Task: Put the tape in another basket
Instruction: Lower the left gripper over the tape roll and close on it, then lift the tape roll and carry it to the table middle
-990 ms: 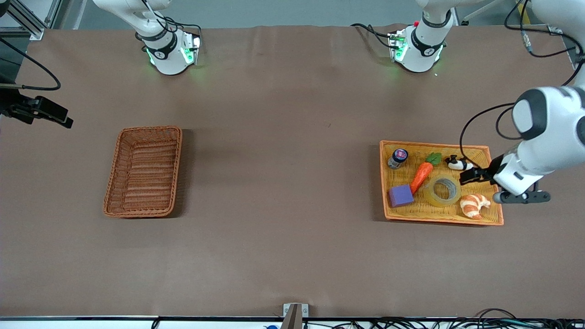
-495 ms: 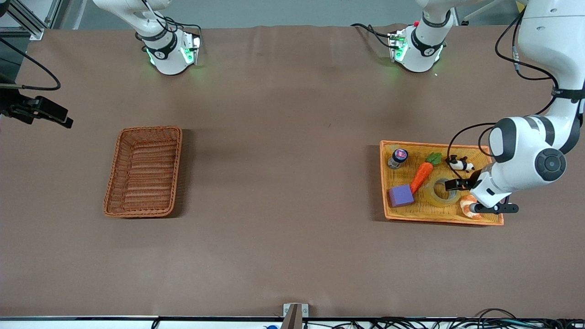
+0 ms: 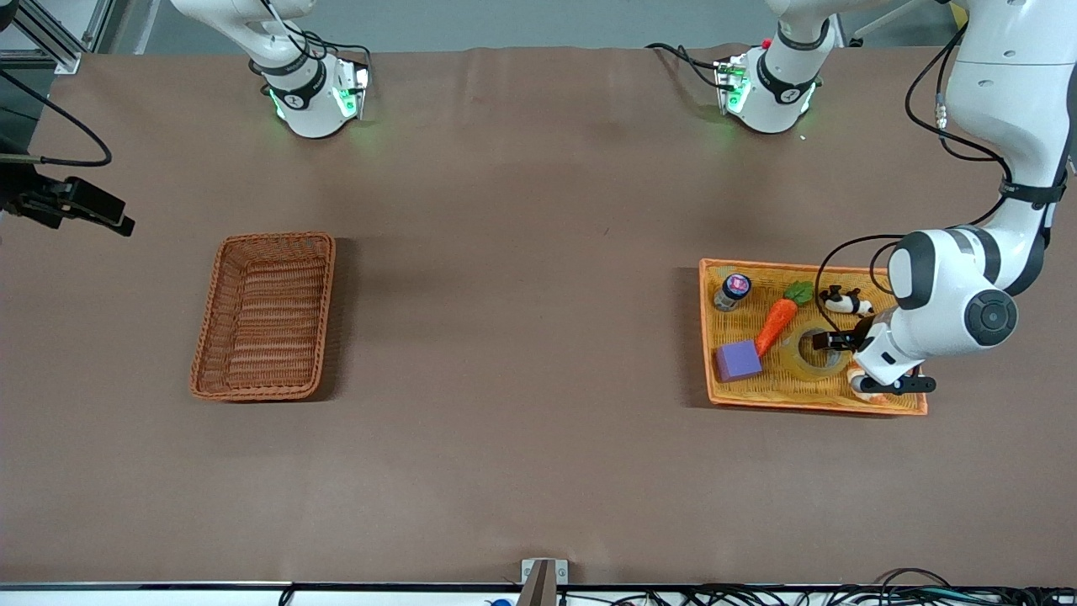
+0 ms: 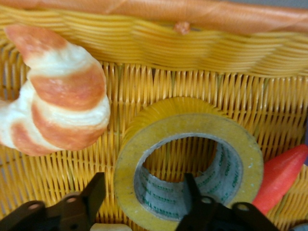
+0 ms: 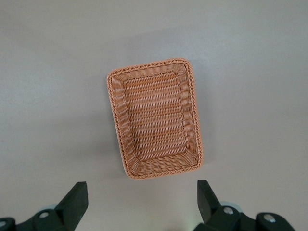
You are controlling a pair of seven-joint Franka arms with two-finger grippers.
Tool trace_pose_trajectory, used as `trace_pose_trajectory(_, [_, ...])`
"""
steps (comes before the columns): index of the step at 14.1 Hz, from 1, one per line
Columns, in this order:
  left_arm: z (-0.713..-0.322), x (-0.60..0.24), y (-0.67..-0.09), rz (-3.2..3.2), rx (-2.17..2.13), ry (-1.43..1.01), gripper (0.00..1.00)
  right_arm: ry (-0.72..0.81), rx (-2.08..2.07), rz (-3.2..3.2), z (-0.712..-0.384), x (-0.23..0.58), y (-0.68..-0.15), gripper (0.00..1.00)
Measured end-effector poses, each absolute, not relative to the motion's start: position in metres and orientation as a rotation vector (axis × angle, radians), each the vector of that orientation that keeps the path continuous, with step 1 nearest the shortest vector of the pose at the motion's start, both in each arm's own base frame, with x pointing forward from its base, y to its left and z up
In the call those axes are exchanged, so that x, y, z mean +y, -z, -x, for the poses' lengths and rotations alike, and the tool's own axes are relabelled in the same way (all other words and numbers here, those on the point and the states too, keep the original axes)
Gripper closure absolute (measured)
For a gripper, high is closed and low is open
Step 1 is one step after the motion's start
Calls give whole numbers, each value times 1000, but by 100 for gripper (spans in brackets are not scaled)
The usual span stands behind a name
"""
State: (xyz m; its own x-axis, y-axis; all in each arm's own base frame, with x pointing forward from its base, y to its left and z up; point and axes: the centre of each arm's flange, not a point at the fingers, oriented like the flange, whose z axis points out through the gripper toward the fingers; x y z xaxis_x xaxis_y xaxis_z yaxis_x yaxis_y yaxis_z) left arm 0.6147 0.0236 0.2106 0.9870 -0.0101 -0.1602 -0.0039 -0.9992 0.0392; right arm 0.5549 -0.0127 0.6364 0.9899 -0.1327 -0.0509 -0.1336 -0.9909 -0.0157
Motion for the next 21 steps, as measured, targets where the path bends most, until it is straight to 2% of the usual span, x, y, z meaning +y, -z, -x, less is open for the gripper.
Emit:
trace_pose_trajectory(4, [-616, 31, -210, -3153, -91, 225, 76, -80, 208, 3115, -555, -13, -636, 0])
trace_pose_trajectory(5, [-617, 32, -212, -3165, -109, 220, 78, -85, 208, 3115, -554, -13, -636, 0])
trace_pose_trajectory(8, [-624, 27, -238, -3181, -136, 167, 79, -89, 208, 3115, -554, -13, -636, 0])
trace_pose_trajectory(12, [-632, -15, -315, -3178, -235, 114, 79, -89, 208, 3115, -554, -12, -636, 0])
trace_pose_trajectory(15, [-624, -98, -334, -3136, -309, 76, 79, -90, 207, 3115, -554, -12, -636, 0])
trace_pose_trajectory(21, [-585, -280, -347, -3083, -244, 42, 79, -90, 207, 3115, -554, -12, -636, 0])
